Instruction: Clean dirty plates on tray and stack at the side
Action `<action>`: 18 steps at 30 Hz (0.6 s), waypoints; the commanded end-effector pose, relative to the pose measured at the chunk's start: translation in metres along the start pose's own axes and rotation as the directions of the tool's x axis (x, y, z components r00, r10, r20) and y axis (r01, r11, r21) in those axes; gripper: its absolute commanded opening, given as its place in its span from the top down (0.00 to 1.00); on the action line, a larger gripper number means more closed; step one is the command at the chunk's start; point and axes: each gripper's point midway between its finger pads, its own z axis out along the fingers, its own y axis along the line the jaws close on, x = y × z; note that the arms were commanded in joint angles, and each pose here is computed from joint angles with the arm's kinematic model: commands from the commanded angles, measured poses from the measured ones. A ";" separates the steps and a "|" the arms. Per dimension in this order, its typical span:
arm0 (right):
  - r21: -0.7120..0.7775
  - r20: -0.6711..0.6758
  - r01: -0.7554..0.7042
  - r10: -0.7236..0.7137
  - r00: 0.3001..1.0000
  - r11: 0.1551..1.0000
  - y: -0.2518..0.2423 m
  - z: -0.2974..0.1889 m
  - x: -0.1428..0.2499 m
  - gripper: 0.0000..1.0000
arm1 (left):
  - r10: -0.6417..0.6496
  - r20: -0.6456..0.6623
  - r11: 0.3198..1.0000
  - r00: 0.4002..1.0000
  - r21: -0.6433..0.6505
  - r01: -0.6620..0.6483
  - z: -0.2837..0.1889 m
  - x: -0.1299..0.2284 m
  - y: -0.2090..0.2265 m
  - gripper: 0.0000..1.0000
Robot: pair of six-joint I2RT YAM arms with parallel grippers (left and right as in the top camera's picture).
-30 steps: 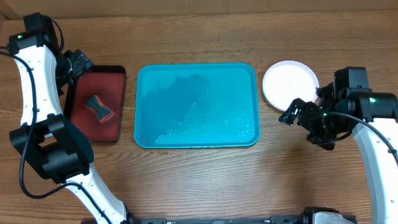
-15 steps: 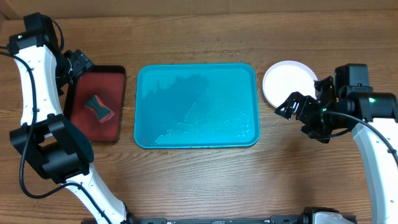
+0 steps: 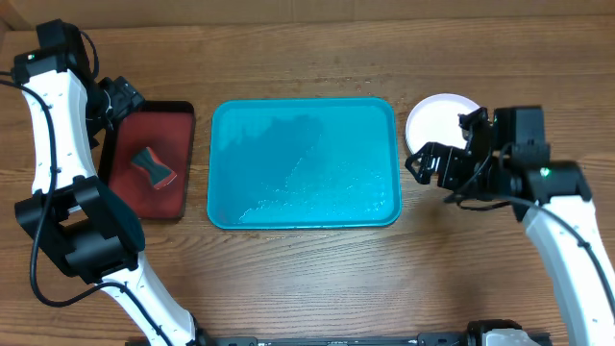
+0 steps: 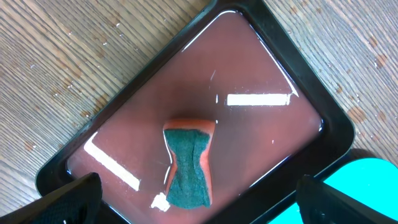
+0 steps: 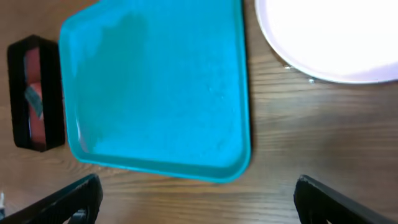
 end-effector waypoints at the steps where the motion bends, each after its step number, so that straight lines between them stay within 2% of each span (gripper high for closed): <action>1: -0.053 0.078 0.075 -0.071 0.994 0.996 0.008 -0.005 0.008 0.00 | 0.001 0.009 1.000 1.000 0.005 -0.001 -0.004 -0.002 -0.001 0.00; 6: -0.088 0.226 0.160 -0.137 0.964 0.983 0.005 -0.004 0.020 0.00 | 0.001 0.009 1.000 1.000 0.005 -0.001 -0.004 -0.002 -0.001 0.00; 10: -0.102 0.358 0.238 -0.187 0.915 0.966 0.001 -0.006 0.036 0.00 | 0.001 0.009 1.000 1.000 0.005 -0.001 -0.004 -0.002 -0.001 0.00; 18: -0.104 0.535 0.348 -0.243 0.809 0.932 -0.009 -0.008 0.071 0.00 | 0.001 0.009 1.000 1.000 0.005 -0.001 -0.004 -0.002 -0.001 0.00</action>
